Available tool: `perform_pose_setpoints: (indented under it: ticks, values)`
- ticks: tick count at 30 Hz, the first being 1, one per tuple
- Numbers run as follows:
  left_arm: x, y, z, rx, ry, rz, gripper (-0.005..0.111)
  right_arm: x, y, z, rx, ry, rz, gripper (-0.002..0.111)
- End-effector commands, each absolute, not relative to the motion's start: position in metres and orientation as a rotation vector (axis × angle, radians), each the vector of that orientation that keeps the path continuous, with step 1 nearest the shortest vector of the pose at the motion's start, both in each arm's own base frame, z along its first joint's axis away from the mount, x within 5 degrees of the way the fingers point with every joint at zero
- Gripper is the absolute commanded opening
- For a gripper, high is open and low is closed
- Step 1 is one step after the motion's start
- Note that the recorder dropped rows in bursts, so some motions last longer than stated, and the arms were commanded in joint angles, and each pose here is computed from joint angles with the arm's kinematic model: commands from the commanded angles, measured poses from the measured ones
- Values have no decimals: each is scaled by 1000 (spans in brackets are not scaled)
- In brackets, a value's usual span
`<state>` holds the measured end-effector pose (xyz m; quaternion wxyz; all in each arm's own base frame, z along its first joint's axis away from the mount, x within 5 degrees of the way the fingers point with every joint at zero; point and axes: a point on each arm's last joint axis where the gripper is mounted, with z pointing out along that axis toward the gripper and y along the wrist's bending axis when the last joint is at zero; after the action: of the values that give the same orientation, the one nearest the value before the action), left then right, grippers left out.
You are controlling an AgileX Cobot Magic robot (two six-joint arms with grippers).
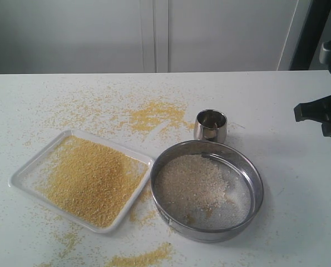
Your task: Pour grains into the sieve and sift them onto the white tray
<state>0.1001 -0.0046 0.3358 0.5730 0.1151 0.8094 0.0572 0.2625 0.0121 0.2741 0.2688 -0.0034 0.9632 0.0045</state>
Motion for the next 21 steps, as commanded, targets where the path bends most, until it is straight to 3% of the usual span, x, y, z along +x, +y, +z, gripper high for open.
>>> perform_pose_setpoints:
  ticks: [1,10,21]
  values:
    - [89,-3,328,217,1817,116,0,262,12,276,-5,2580,12,0]
    - [77,-4,302,181,1817,71,0,262,12,276,-5,2580,12,0]
    - [76,-4,298,171,1841,56,0,262,12,276,-5,2580,12,0]
